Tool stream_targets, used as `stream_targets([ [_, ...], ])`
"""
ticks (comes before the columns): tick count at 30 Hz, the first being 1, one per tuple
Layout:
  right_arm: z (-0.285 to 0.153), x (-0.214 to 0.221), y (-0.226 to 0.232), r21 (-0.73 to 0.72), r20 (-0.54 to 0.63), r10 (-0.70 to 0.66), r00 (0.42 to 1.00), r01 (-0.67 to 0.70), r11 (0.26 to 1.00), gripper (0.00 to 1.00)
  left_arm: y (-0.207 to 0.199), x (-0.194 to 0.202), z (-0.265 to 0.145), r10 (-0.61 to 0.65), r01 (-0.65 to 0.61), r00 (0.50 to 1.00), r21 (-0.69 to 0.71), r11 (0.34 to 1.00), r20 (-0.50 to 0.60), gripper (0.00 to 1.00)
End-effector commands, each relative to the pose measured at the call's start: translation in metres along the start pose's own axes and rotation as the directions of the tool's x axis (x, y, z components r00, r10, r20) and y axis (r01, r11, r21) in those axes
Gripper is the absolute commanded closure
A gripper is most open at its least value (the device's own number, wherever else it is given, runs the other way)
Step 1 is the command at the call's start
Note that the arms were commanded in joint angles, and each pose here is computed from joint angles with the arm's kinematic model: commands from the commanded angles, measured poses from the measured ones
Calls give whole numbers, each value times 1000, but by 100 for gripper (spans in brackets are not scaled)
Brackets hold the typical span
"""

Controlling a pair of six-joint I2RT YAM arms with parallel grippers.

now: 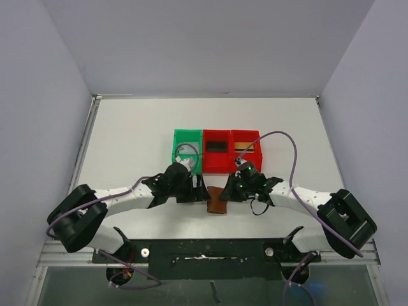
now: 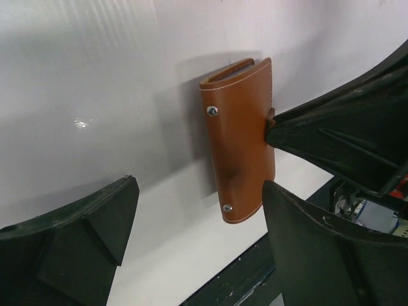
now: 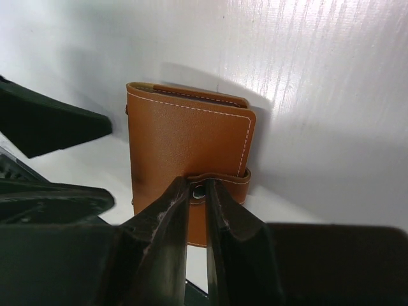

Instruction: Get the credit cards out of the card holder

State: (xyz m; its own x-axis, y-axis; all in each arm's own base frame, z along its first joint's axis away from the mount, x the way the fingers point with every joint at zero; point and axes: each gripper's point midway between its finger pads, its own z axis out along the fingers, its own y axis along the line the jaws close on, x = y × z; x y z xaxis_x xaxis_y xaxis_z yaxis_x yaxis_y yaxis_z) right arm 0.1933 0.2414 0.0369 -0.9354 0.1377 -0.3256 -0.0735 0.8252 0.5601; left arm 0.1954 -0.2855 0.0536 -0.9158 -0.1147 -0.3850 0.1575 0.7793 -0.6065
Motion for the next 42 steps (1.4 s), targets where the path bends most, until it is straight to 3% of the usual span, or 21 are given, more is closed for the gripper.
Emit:
stream_targets([
  [1,5,-2,16,-76,9,13,1000,-12,997,100,-30,4,15,-44,43,999,144,989,3,23],
  [3,6,2,15,-71,-4,16,1000,-16,997,100,-40,7,21,-65,63,998,206,976,1,24],
  [7,6,4,15,-73,-6,20,1000,-20,997,100,-38,14,33,-112,117,993,216,969,-34,40],
  [11,4,5,14,-80,2,27,1000,-27,996,100,-27,14,40,-135,137,991,162,977,-20,61],
  [16,-1,6,11,-86,25,59,998,-57,995,100,-3,14,40,-135,135,991,32,990,1,77],
  [21,-9,2,-1,-31,68,81,994,-79,996,98,2,16,36,-115,115,993,0,993,-3,80],
  [27,-28,-7,-12,68,113,46,993,-54,996,68,-9,14,31,-69,69,998,32,997,-14,78],
  [30,-37,-10,-21,145,121,24,992,-42,989,59,-11,12,28,-42,42,999,23,999,-16,77],
  [36,-44,-20,-16,188,103,-19,995,-1,982,55,-18,9,24,-9,10,1000,19,1000,-15,77],
  [42,-34,-20,7,107,71,-50,996,42,993,49,-29,2,21,4,-4,1000,28,1000,-1,77],
])
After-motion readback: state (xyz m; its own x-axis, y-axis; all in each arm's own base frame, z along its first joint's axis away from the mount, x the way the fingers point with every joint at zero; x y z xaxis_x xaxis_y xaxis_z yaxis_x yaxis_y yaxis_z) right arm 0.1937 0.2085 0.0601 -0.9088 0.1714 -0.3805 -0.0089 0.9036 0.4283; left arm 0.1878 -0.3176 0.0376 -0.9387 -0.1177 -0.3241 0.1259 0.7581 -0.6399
